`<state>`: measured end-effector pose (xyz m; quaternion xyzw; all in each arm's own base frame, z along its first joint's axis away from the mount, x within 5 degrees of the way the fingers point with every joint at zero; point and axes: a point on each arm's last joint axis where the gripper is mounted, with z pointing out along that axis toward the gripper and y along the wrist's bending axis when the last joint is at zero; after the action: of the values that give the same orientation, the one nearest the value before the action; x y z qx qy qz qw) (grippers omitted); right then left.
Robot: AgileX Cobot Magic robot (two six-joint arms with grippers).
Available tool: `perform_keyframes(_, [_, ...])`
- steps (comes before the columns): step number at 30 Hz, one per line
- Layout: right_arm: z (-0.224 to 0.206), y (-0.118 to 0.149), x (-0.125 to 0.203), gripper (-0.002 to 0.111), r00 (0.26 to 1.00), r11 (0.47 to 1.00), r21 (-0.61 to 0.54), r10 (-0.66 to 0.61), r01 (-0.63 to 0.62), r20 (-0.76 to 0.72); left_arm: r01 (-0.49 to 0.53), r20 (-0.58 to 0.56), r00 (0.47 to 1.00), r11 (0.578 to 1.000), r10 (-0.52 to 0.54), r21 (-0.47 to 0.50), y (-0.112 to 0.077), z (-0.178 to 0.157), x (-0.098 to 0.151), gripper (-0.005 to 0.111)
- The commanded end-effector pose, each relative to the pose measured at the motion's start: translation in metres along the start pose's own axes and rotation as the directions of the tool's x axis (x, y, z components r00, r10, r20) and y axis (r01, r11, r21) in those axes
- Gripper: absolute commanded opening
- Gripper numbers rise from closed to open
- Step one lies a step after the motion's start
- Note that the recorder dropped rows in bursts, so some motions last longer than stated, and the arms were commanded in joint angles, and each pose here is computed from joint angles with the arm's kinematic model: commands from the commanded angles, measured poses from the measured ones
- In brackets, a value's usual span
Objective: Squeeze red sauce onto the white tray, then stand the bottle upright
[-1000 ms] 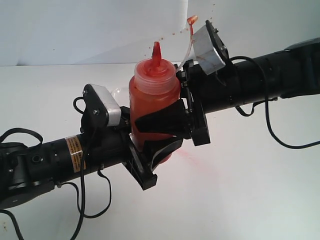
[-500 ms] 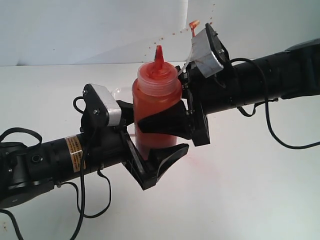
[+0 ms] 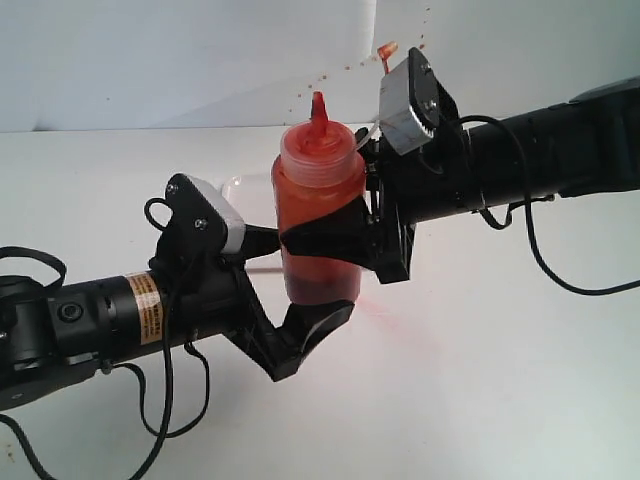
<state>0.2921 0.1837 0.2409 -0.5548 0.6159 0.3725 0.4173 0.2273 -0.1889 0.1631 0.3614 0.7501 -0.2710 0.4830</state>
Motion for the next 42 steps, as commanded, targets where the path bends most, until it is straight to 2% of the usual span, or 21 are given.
perform_keyframes(1, [-0.001, -0.002, -0.002, 0.000, 1.000, 0.999, 0.031, 0.009, -0.010, 0.022, 0.012, -0.067, 0.998, 0.999, -0.014, -0.030, -0.001, -0.012, 0.000, 0.105])
perform_keyframes(7, [-0.015, -0.011, 0.002, 0.000, 0.999, 0.998, 0.049, 0.029, -0.031, 0.039, -0.024, -0.013, 1.000, 0.999, 0.023, -0.025, -0.012, -0.044, -0.006, 0.105])
perform_keyframes(13, [-0.034, -0.007, 0.011, 0.000, 0.992, 0.997, -0.041, 0.064, -0.060, 0.106, -0.058, 0.105, 0.992, 0.997, 0.063, -0.044, -0.025, -0.084, -0.020, 0.105])
perform_keyframes(18, [-0.032, 0.007, 0.034, 0.000, 0.995, 0.995, -0.062, 0.077, -0.072, 0.070, -0.082, 0.165, 0.981, 0.990, 0.101, -0.118, -0.029, -0.114, -0.035, 0.105])
perform_keyframes(24, [-0.030, 0.023, 0.054, 0.000, 0.988, 0.985, -0.092, 0.152, -0.148, 0.038, -0.068, 0.189, 0.976, 0.977, 0.108, -0.202, -0.030, -0.141, -0.043, 0.105])
perform_keyframes(33, [-0.016, 0.051, 0.072, 0.000, 0.976, 0.965, -0.149, 0.216, -0.217, -0.026, -0.071, 0.220, 0.968, 0.975, 0.118, -0.211, -0.032, -0.149, -0.046, 0.105])
perform_keyframes(39, [0.016, 0.071, 0.074, 0.000, 0.978, 0.976, -0.142, 0.141, -0.164, -0.157, -0.069, 0.221, 0.968, 0.975, 0.116, -0.210, -0.032, -0.149, -0.046, 0.105])
perform_keyframes(42, [0.022, 0.071, 0.075, 0.000, 0.973, 0.983, -0.095, 0.137, -0.157, -0.188, -0.067, 0.221, 0.968, 0.975, 0.114, -0.210, -0.032, -0.149, -0.046, 0.105])
